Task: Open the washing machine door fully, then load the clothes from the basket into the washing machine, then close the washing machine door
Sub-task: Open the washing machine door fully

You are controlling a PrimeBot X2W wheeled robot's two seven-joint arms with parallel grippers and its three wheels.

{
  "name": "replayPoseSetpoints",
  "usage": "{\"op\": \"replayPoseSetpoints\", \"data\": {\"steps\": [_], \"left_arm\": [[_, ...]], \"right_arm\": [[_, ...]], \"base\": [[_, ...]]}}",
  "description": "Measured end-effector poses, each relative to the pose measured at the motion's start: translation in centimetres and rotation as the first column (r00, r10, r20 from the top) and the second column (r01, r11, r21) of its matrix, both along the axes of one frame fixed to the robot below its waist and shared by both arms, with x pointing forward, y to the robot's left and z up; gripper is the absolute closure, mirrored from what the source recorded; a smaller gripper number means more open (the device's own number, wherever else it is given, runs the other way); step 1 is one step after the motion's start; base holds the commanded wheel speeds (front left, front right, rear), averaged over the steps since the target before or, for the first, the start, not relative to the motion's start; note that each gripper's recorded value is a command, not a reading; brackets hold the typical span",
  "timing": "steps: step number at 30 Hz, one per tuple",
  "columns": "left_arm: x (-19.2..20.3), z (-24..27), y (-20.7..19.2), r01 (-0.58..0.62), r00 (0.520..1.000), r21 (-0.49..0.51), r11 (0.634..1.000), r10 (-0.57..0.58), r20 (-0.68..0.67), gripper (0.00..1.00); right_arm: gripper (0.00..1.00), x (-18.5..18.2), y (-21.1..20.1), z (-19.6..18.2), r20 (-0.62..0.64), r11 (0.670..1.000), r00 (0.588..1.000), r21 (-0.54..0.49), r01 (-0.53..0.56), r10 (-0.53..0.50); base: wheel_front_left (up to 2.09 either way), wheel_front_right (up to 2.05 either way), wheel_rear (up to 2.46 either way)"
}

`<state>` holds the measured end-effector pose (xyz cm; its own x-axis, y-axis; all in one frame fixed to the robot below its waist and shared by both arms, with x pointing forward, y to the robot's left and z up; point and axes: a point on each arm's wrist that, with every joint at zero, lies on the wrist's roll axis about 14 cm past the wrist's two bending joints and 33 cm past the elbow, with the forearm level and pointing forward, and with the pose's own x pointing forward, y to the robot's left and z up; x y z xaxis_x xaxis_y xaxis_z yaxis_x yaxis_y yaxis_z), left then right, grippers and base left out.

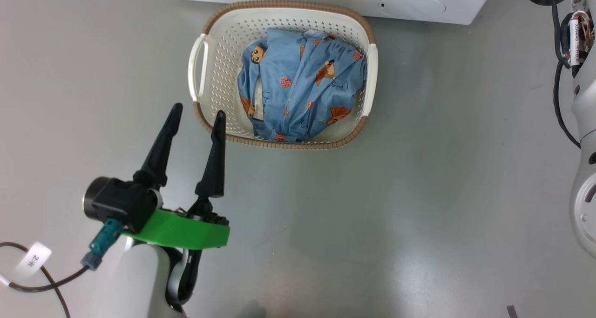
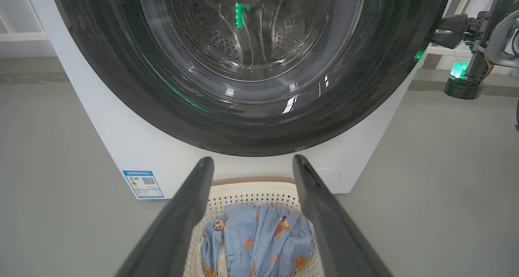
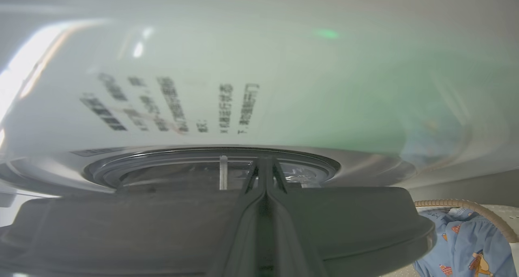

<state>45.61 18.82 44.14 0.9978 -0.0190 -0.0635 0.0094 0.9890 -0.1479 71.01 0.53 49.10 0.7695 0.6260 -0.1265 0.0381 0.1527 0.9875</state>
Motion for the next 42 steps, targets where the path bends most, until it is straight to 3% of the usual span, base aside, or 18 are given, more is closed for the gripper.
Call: {"op": "replayPoseSetpoints", "data": {"steps": [10, 21, 30, 38, 42], "left_arm": [[0.0, 0.5, -0.2, 0.004, 1.0, -0.004, 1.0, -0.004, 0.014, 0.0], [0.1, 1.5, -0.3, 0.006, 0.999, -0.007, 1.0, -0.006, 0.04, 0.0], [0.1, 2.6, -0.3, 0.005, 0.998, -0.011, 1.0, -0.004, 0.068, 0.0], [0.0, 3.8, -0.3, 0.002, 0.995, -0.012, 1.0, 0.0, 0.099, 0.0], [-0.2, 4.3, -0.1, -0.004, 0.994, -0.013, 1.0, 0.005, 0.11, 0.0]], "right_arm": [[1.0, -1.2, 0.4, 0.3, -0.008, 0.994, 0.995, -0.031, -0.103, 0.103], [1.0, -4.0, 1.1, -0.3, -0.028, 0.963, 0.967, -0.081, -0.256, 0.254], [1.0, -8.8, 3.4, -1.7, -0.08, 0.886, 0.891, -0.1, -0.453, 0.447], [1.0, -12.1, 3.4, -2.0, -0.093, 0.825, 0.835, -0.13, -0.55, 0.542], [1.0, -14.1, 4.3, -1.8, -0.076, 0.8, 0.804, -0.085, -0.594, 0.589]], "base": [[0.0, 0.0, 0.0], [0.0, 0.0, 0.0], [0.0, 0.0, 0.0], [0.0, 0.0, 0.0], [0.0, 0.0, 0.0]]}}
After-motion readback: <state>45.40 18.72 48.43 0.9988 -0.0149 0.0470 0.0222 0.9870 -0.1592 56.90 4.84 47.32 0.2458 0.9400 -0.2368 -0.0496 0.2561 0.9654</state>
